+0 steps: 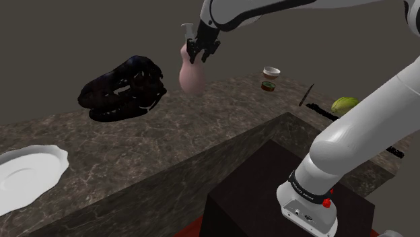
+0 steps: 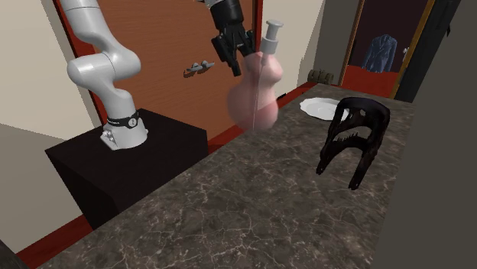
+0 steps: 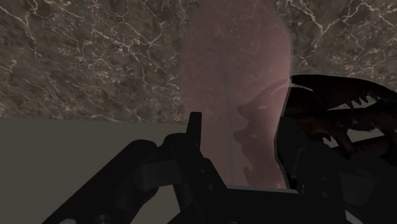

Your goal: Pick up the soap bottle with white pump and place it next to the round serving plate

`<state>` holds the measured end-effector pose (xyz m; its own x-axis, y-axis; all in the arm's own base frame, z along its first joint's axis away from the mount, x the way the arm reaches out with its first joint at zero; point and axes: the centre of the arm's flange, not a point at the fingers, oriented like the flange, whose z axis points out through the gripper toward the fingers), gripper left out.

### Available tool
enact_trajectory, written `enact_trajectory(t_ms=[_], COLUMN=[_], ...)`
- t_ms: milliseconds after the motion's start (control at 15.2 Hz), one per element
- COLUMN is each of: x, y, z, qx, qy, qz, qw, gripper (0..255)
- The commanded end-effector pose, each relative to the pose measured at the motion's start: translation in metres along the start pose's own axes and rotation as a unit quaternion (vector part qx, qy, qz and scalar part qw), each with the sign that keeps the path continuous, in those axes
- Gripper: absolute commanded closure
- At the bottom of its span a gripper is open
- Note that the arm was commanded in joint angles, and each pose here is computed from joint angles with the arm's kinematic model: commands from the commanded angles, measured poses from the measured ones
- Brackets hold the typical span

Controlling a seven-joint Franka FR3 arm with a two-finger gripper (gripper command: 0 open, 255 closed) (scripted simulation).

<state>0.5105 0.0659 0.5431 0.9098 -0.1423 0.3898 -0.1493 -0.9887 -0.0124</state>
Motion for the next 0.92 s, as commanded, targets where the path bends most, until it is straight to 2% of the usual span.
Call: enact_trajectory(t_ms=[0,858], x=[0.004,0.031], y=[-0.001,-0.002], z=[-0.012,-0.075], qx=[0.0,0.0], qy=[0.001,0.001], qz=[0.0,0.0], qw=[1.0,1.0], gripper=[255,255])
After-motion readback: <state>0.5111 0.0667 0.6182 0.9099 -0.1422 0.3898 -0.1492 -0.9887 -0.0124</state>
